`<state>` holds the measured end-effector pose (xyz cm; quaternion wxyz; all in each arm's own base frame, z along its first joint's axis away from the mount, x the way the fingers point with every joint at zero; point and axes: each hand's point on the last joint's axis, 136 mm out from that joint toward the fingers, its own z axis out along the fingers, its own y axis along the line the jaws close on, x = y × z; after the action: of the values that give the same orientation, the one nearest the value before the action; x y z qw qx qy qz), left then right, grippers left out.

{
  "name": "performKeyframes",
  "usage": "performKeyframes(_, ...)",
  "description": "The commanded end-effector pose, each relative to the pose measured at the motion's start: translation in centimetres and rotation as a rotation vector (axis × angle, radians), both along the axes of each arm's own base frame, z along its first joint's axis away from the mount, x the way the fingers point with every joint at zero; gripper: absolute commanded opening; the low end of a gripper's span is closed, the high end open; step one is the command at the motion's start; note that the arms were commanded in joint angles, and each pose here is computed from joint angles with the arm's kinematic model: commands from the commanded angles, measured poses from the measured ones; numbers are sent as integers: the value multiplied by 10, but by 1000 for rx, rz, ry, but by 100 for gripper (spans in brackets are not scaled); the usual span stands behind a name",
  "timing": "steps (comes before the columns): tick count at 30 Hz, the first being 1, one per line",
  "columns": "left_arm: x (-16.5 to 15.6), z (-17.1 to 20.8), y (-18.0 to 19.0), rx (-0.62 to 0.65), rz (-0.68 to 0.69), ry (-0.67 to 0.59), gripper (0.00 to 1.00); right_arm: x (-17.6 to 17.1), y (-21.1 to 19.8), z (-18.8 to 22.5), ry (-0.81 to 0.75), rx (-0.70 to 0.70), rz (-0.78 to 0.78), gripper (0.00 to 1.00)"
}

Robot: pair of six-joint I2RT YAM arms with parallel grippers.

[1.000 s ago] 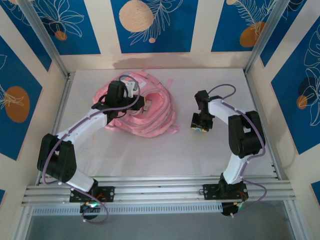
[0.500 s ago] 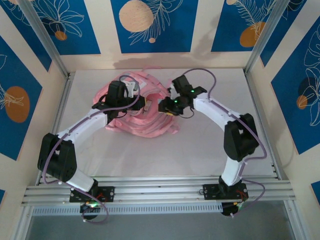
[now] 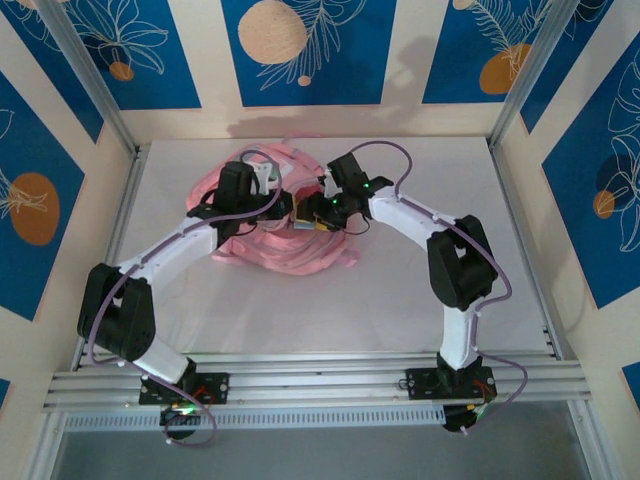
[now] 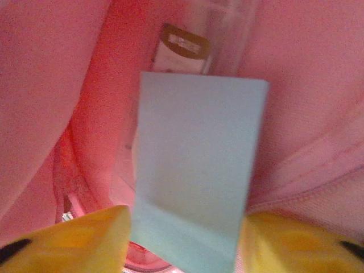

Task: Pack the student bag
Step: Place the loose stationery in the student bag.

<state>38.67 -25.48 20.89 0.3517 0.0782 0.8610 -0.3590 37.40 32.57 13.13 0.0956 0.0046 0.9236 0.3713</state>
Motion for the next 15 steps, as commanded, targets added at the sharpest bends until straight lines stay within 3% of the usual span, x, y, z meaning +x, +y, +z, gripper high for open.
performKeyframes(1,-5,50,-31,-124,-100,-103,0,-3,7,14,-11,100,1,34)
performKeyframes(4,-9,48,-37,-126,-113,-93,0,-1,18,19,-21,143,2,21)
performKeyframes(6,-13,46,-43,-133,-124,-84,0,3,24,23,-30,153,-1,20)
performKeyframes(12,-24,46,-61,-198,-158,-53,0,17,42,25,-34,185,3,20)
performKeyframes(15,-23,46,-65,-208,-163,-46,0,18,42,17,-4,176,10,29)
